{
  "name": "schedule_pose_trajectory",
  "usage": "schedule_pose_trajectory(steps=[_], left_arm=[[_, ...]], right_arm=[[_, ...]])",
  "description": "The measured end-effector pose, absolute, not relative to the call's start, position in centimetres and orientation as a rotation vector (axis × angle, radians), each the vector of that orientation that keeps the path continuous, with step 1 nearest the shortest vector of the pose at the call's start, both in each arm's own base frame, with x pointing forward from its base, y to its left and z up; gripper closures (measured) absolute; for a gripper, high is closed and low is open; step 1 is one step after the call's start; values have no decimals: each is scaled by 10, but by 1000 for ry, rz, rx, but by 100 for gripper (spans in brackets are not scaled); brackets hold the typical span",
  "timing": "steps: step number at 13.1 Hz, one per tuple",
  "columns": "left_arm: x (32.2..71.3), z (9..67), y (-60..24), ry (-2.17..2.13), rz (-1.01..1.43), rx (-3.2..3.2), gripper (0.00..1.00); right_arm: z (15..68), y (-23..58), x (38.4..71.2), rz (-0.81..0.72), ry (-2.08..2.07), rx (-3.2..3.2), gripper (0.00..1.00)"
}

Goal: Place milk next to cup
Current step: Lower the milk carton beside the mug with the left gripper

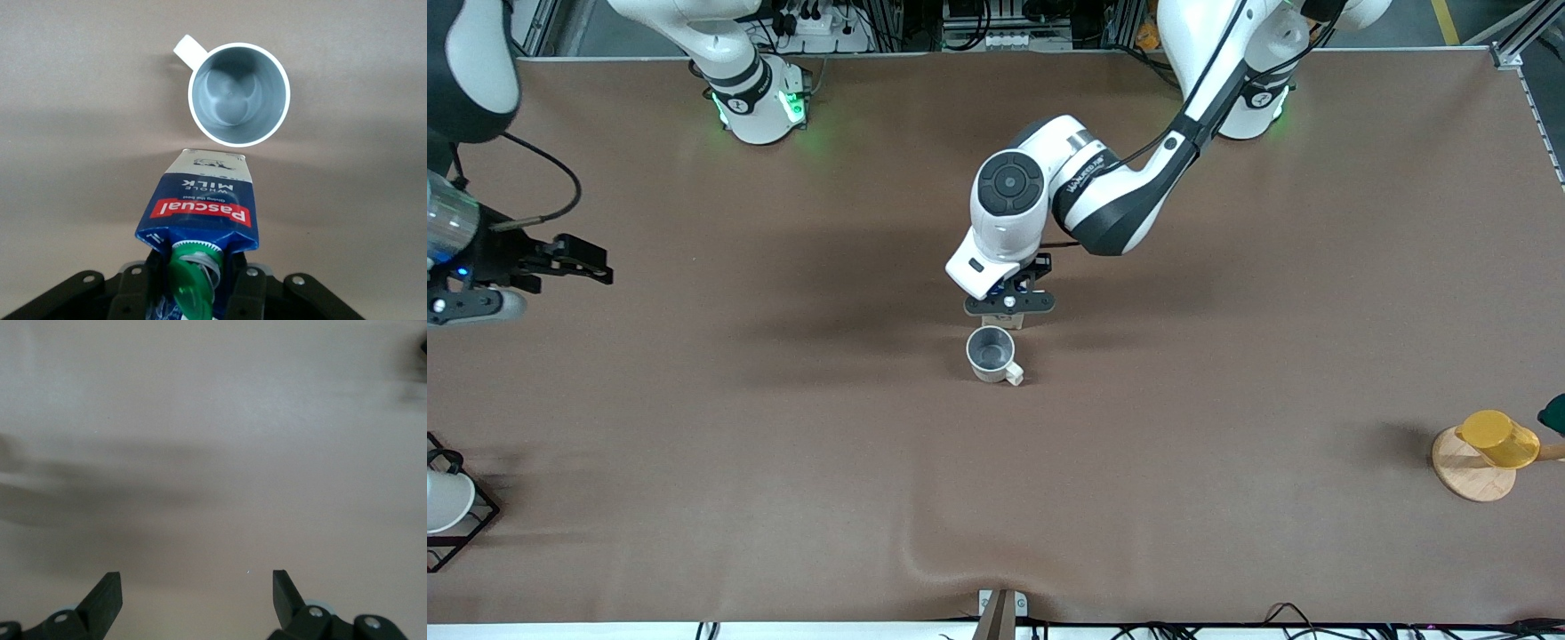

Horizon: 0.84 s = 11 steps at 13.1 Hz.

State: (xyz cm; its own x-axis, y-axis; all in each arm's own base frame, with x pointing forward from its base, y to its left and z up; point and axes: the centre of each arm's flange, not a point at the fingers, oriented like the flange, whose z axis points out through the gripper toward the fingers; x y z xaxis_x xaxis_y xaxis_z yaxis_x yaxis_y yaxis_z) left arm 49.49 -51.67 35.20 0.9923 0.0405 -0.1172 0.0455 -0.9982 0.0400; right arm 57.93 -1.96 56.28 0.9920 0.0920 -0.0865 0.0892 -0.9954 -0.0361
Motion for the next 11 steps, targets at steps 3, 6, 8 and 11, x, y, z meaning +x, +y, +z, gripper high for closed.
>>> schedule_pose_trajectory(steps=[3,6,8,11], left_arm=[[496,354,-518,67,-167,3085,60],[497,344,-518,73,-183,3093,51],[498,339,-518,75,-186,3093,40],[501,346,-519,112,-170,3083,7]], right_arm=[[579,-25,565,161,-42,-3098,0],[593,-21,552,203,64,-3098,0],[597,-26,552,188,79,-3098,0],[605,-31,552,164,79,-3099,0]])
